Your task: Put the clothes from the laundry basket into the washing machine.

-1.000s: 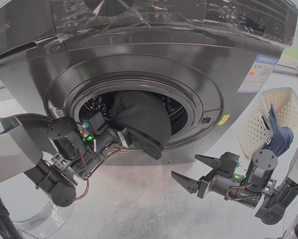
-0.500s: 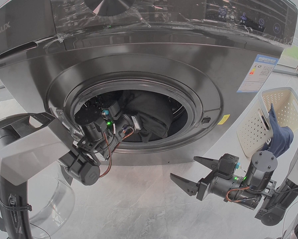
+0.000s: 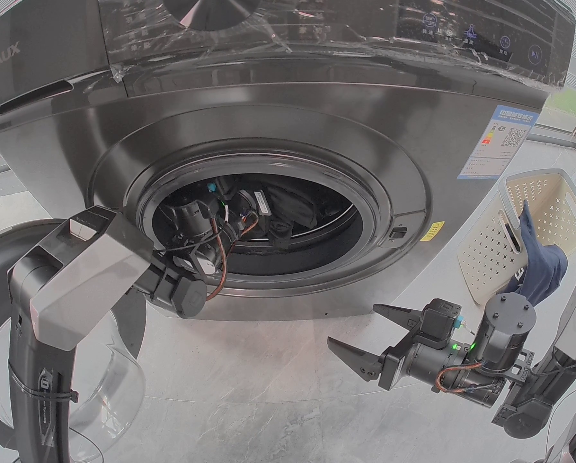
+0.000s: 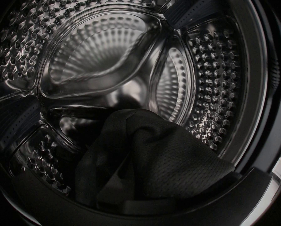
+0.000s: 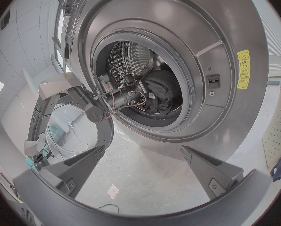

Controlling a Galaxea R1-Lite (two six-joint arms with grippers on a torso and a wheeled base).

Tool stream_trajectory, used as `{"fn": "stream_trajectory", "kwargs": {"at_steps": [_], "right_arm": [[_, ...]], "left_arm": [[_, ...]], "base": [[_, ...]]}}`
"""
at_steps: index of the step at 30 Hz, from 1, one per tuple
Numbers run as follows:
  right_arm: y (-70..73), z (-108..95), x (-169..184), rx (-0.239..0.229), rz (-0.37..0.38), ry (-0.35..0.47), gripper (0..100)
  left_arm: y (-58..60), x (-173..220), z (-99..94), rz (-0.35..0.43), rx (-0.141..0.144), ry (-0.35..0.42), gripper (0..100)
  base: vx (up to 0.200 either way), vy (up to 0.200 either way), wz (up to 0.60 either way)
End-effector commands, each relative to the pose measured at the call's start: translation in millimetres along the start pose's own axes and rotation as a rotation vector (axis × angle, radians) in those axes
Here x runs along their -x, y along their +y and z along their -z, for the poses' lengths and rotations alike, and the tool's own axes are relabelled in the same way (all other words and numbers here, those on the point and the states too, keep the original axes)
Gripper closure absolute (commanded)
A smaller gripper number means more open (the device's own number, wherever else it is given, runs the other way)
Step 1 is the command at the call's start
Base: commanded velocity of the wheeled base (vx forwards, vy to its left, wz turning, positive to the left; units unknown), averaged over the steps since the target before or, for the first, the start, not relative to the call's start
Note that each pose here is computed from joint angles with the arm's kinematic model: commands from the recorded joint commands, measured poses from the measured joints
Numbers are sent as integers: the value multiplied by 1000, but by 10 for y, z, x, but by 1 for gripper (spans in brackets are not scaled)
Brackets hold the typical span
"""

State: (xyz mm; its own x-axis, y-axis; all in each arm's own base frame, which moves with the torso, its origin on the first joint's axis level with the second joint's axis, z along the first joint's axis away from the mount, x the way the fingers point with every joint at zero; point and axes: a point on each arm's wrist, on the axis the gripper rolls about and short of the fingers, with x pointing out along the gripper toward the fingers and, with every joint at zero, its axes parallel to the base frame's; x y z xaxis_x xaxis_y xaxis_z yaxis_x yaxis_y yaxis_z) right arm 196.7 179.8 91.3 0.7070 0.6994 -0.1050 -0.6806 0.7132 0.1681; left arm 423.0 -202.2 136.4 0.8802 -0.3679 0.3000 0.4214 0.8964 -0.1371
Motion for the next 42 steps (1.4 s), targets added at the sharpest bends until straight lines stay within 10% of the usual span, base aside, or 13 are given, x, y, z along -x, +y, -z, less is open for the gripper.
{"fn": "stream_trajectory", "kwargs": {"at_steps": [1, 7, 8, 34, 35, 42], "right_arm": [[10, 8, -3, 0, -4, 3, 0], [6, 7, -3, 1, -2, 2, 0], [6, 7, -3, 0, -2, 2, 0], [10, 8, -3, 0, -5, 3, 0], [10, 8, -3, 0, -5, 3, 0], [24, 18, -12, 1, -9, 5, 0]], "left_arm": [[124, -168, -111, -40, -3, -35, 100], [82, -152, -97, -34, 4, -22, 100], [75, -148, -95, -33, 5, -19, 0], [-55, 156, 380, -18, 2, 274, 0], [-55, 156, 380, -18, 2, 274, 100], [-21, -246, 351, -70, 22, 144, 100]], "base": [[0, 0, 0], [0, 0, 0], [0, 0, 0], [0, 0, 0], [0, 0, 0], [0, 0, 0]]}}
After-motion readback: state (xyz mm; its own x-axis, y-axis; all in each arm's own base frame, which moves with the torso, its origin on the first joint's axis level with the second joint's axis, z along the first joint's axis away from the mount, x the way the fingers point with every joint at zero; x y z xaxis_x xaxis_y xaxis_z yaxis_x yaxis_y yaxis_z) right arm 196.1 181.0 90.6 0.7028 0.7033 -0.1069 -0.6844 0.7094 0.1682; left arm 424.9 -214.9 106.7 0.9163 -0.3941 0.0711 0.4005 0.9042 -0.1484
